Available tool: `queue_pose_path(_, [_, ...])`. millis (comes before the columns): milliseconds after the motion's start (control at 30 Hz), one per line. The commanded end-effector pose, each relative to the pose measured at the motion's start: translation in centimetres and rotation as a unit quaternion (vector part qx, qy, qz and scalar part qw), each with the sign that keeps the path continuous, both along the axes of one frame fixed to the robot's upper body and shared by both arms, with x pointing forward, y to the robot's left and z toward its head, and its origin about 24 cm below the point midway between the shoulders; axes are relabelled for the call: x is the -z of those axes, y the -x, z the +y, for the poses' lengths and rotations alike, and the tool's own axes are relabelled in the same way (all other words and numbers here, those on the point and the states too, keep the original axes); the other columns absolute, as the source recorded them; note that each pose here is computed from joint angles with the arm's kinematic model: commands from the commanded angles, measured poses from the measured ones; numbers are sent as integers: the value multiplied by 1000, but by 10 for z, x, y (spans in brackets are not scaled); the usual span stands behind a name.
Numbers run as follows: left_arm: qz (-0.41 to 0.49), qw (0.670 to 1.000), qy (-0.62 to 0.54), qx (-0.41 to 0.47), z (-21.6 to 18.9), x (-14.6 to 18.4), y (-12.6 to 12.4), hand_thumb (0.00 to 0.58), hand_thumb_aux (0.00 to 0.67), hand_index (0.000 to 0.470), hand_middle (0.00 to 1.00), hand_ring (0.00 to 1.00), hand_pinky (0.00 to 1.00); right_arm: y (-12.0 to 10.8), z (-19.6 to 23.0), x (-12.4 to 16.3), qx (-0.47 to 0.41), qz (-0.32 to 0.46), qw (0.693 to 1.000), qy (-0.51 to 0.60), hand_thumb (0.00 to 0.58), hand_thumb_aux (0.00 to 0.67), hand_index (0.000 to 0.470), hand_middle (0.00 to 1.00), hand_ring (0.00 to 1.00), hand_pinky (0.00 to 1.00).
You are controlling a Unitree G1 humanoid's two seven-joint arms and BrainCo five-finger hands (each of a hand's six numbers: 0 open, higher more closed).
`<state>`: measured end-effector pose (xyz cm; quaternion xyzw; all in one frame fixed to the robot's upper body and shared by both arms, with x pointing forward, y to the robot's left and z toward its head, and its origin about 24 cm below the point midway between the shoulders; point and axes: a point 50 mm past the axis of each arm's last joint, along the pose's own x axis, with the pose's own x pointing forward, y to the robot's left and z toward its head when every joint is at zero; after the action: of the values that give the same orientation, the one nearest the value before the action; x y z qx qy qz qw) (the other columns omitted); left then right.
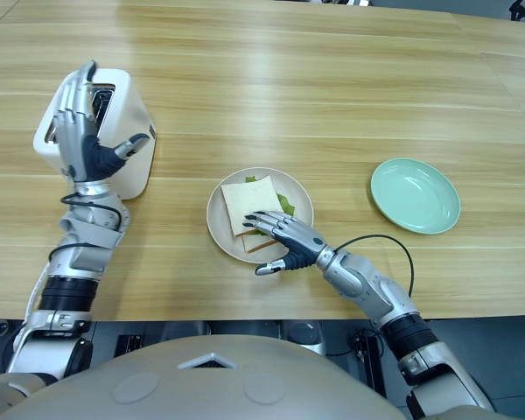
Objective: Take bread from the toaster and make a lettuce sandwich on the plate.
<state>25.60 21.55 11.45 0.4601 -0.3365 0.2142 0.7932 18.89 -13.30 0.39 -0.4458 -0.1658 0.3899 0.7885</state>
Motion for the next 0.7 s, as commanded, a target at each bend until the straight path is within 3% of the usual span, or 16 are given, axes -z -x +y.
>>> queue_pose_path(33, [66,992,64,89,-3,13,6,0,0,0,8,8,8,-4,-7,-11,37,-38,998,-39,0,0,0,0,0,0])
queue_pose_path(67, [105,980,94,137,-9,23,9,212,137,94,39,39,39,-6,-7,-23,44,-65,994,-76,0,0,0,0,0,0])
queue_pose_path(100, [143,966,105,189,-18,33,14,489,405,278,169,169,169,-7,-8,-34,53,-83,988,-118,0,0,0,16,16,16])
queue_pose_path(133, [178,950,104,234,-27,43,21,489,405,278,169,169,169,-7,-10,-45,61,-95,981,-157,0,0,0,16,16,16])
queue_pose_path(167, [222,929,88,284,-39,57,30,580,670,460,557,557,557,-7,-13,-54,70,-101,974,-189,558,539,370,502,502,502])
queue_pose_path(200, [261,906,59,328,-50,69,41,580,670,460,855,855,855,-5,-18,-59,76,-102,970,-205,580,670,460,922,922,922])
queue_pose_path(233, [299,878,36,371,-59,82,55,580,670,460,1000,1000,1000,-3,-23,-60,76,-96,971,-205,580,670,460,1000,1000,1000])
queue_pose_path(333, [392,807,7,442,-65,107,89,580,670,460,1000,1000,1000,12,-40,-45,60,-43,985,-154,580,670,460,1000,1000,1000])
queue_pose_path(400, [432,778,-4,457,-60,115,103,580,670,460,1000,1000,1000,23,-51,-33,48,1,992,-115,580,670,460,1000,1000,1000])
queue_pose_path(600, [521,706,-55,477,-58,132,132,580,670,460,1000,1000,1000,53,-66,-2,19,118,993,-25,580,670,460,1000,1000,1000])
queue_pose_path(700, [532,694,-72,480,-66,139,133,580,670,460,1000,1000,1000,57,-59,7,3,137,990,-13,580,670,460,1000,1000,1000])
